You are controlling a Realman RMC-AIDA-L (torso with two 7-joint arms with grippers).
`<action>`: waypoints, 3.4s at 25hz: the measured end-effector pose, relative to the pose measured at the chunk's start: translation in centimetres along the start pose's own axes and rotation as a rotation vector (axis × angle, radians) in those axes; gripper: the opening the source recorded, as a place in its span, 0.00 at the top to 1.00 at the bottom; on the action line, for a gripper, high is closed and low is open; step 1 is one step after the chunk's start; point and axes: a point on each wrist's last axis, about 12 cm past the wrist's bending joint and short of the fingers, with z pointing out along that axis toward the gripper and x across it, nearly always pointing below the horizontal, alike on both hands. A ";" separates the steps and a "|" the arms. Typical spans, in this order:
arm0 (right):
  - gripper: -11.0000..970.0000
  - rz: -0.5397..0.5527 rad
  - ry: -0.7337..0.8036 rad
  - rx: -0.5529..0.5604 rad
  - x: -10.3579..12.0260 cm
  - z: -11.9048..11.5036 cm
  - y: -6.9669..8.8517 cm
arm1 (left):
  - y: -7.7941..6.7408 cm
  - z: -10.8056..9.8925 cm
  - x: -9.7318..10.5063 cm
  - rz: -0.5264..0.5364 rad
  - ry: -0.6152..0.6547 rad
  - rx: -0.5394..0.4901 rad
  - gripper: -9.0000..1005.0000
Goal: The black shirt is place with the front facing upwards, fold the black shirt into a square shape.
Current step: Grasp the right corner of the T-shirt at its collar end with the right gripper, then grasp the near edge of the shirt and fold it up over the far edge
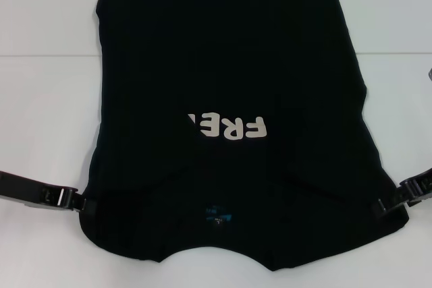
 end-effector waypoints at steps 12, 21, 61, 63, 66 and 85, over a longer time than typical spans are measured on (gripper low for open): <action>0.07 -0.009 0.008 0.007 0.0 0.3 0.1 | 0.1 0.0 0.1 -0.006 0.004 0.000 0.98; 0.07 -0.018 0.020 -0.007 -0.2 0.6 0.5 | 0.2 0.0 0.1 -0.006 0.003 -0.001 0.97; 0.59 -0.084 0.047 -0.042 -1.2 1.5 2.4 | 0.1 -0.1 -0.2 0.000 0.001 0.002 0.97; 0.67 -0.086 0.048 -0.042 -1.3 1.5 2.4 | 0.1 -0.1 -0.1 -0.001 0.001 0.002 0.97; 0.79 -0.091 0.057 -0.036 -1.3 1.5 2.5 | 0.1 -0.1 -0.1 -0.002 0.002 0.002 0.97; 0.96 -0.175 0.147 -0.125 0.3 -2.1 1.0 | 0.3 -2.6 1.3 -0.082 0.113 0.192 0.98</action>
